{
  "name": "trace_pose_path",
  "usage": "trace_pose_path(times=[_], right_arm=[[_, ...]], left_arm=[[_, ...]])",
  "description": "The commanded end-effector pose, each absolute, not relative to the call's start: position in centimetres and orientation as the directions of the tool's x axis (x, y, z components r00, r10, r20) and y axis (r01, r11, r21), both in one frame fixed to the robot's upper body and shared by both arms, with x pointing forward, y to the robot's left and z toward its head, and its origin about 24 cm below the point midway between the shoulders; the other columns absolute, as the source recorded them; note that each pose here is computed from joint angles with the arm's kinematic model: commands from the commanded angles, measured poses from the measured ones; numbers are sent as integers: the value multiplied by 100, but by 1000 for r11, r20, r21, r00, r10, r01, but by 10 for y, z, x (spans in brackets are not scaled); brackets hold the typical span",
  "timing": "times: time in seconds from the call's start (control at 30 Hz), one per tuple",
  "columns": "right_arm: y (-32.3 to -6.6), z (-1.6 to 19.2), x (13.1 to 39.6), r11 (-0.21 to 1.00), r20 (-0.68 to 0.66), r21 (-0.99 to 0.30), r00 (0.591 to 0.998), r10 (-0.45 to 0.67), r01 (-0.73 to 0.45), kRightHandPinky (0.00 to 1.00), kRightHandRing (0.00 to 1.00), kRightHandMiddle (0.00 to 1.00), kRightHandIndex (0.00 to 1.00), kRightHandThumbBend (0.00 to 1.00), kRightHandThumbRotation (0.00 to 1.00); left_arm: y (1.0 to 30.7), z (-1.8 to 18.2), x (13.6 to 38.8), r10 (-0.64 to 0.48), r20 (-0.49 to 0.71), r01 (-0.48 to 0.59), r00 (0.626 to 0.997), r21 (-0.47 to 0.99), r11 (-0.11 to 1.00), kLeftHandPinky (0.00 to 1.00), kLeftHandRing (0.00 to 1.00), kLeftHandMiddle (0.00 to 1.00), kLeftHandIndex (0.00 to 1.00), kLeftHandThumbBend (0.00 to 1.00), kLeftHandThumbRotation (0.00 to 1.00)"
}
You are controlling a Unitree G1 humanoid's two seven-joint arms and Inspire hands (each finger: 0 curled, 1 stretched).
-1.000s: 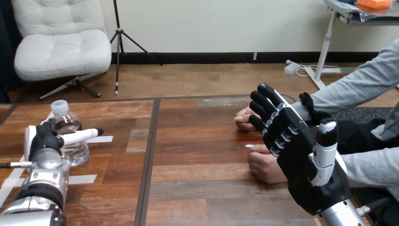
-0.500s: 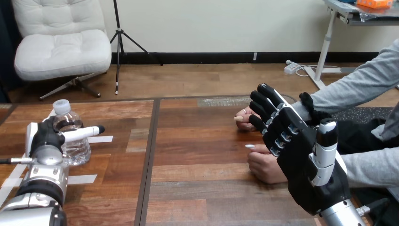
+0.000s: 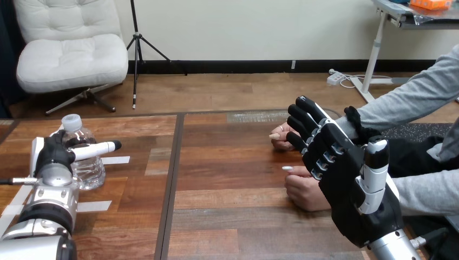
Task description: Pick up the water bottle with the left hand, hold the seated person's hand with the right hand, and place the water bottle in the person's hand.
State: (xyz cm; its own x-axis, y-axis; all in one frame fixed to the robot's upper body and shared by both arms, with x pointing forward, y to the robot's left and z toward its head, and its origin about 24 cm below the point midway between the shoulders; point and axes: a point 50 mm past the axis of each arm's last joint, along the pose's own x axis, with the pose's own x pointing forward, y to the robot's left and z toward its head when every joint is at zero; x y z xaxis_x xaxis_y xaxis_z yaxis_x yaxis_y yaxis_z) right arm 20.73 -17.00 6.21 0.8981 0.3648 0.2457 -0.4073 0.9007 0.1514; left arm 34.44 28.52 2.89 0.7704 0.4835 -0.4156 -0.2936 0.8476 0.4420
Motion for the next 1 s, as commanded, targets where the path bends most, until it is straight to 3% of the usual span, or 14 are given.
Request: trace_pose_path(times=[0.0, 0.33, 0.53, 0.73, 0.87, 0.97], right_arm=[[-166, 81, 211, 896, 335, 118, 866, 370, -428, 99, 98, 96, 94, 99, 100], [-166, 81, 211, 897, 331, 118, 869, 369, -426, 99, 98, 95, 94, 99, 100], [-165, 81, 210, 897, 331, 115, 868, 370, -427, 98, 98, 95, 94, 99, 100], [-165, 81, 210, 897, 333, 114, 867, 370, -427, 98, 98, 95, 94, 99, 100], [-165, 81, 210, 896, 333, 118, 867, 370, -427, 98, 98, 96, 94, 99, 100], [-165, 81, 210, 896, 333, 119, 867, 370, -428, 97, 98, 96, 94, 99, 100]], left_arm=[[282, 62, 365, 478, -336, -316, 812, 435, 843, 82, 89, 91, 91, 90, 12], [280, 62, 365, 499, -322, -332, 805, 453, 828, 79, 87, 89, 88, 89, 9], [279, 63, 365, 555, -273, -381, 786, 492, 783, 73, 82, 84, 82, 89, 4], [278, 64, 364, 614, -230, -442, 755, 514, 735, 56, 66, 70, 72, 87, 1], [278, 64, 363, 643, -217, -475, 735, 512, 716, 42, 50, 56, 63, 86, 0], [278, 63, 363, 652, -211, -486, 728, 512, 709, 38, 46, 52, 61, 85, 0]])
